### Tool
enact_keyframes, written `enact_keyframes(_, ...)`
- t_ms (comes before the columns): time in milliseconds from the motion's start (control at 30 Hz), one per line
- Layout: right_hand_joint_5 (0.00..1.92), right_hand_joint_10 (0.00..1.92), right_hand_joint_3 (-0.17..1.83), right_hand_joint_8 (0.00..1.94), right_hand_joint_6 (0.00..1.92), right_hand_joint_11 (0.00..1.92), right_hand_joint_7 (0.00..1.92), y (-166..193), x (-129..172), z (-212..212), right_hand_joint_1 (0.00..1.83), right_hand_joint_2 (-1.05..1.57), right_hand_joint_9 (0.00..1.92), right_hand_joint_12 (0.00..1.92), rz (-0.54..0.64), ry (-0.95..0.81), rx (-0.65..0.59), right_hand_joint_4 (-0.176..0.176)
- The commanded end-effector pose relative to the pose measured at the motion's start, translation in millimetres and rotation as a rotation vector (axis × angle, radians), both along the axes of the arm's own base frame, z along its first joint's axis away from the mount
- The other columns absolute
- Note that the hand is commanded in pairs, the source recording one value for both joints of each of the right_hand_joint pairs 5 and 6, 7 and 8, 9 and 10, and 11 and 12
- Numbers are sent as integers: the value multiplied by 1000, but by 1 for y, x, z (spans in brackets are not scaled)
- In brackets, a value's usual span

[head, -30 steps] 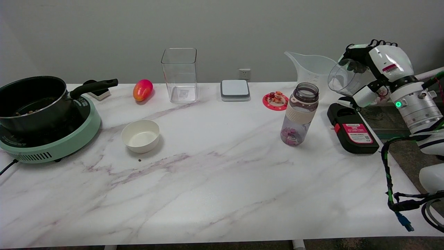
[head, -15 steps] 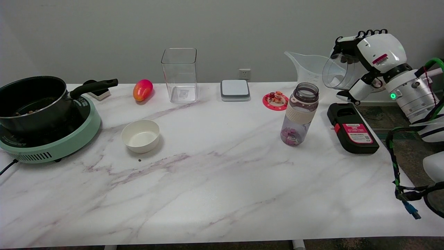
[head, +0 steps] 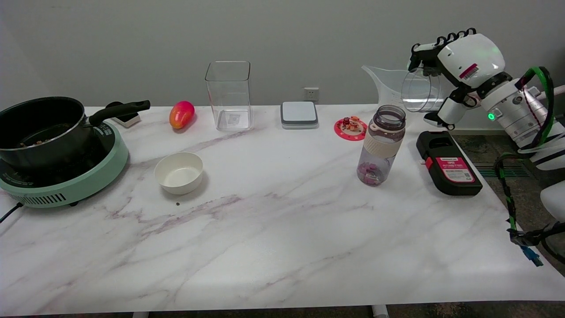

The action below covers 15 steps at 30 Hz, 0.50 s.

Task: Pour the candy into the black bottle.

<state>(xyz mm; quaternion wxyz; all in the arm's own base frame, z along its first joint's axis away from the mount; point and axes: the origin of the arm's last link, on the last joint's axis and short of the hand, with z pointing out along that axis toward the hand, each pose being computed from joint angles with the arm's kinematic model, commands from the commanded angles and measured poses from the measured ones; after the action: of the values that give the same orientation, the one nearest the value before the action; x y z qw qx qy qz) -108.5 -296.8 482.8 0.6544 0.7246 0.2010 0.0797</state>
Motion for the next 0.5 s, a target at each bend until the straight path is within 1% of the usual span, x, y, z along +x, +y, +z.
enact_keyframes(33, 829, 1225, 1704, 1212, 829, 988, 1212, -11, 11, -13, 1498, -193, 1225, 988, -57, 174, 35, 0)
enact_keyframes(500, 830, 1213, 1734, 1203, 830, 977, 1203, -12, 13, -17, 1490, -223, 1213, 977, -60, 244, 25, 0)
